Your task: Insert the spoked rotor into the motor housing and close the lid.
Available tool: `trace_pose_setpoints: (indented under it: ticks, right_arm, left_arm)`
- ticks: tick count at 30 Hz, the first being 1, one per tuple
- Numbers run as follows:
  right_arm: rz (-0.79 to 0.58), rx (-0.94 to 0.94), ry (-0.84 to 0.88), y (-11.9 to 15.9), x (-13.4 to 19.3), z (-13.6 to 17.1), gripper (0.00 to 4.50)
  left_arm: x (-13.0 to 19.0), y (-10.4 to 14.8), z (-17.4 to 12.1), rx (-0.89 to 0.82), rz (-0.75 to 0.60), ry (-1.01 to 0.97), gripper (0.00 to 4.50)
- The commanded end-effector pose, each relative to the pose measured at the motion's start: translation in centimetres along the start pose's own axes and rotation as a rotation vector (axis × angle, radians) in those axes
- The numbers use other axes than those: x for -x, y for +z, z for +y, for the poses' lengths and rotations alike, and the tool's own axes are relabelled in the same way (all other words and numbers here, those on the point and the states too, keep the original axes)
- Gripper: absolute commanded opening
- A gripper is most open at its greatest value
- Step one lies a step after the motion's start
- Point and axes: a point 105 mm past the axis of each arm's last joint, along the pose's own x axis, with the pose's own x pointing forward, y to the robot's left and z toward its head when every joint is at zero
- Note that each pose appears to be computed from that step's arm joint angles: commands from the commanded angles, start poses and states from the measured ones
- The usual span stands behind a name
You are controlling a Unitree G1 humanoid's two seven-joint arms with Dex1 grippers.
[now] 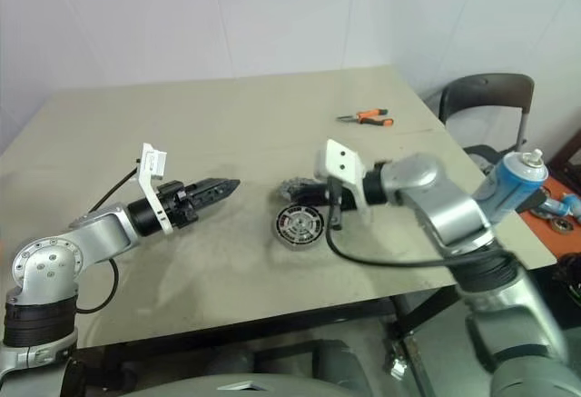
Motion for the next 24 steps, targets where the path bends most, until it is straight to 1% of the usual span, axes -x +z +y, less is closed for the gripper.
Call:
trace_pose_setpoints:
  ticks: [1,2,6,10,16,19,24]
  right_arm:
    - [0.098,0.305,0.208,-1.8,0.7,2.1,0.43]
    - [0.126,0.344,0.264,-2.4,1.1,2.6,0.63]
    - [0.257,0.477,0.357,-5.4,1.1,2.6,1.94]
    - [0.255,0.564,0.382,-6.0,-0.1,2.1,1.94]
    - [0.262,0.586,0.413,-7.1,-1.0,1.9,1.94]
    - [0.293,0.623,0.442,-7.6,-0.9,1.9,1.94]
    - [0.26,0.632,0.456,-6.9,-1.0,2.4,1.94]
  left_arm:
    - [-0.2,1.1,-0.7,-0.017,-0.034,-0.042,2.88]
    - [-0.3,1.0,-0.7,-0.017,-0.033,-0.042,2.88]
    - [-0.2,0.6,-0.7,-0.008,-0.038,-0.035,2.88]
    - [0.0,0.2,-0.8,0.001,-0.046,-0.029,2.88]
    - [0.5,-0.2,-0.7,0.002,-0.048,-0.007,2.88]
    - [0.6,-0.4,-0.7,0.001,-0.045,0.0,2.88]
    - [0.9,-0.8,-0.6,0.006,-0.043,0.01,2.88]
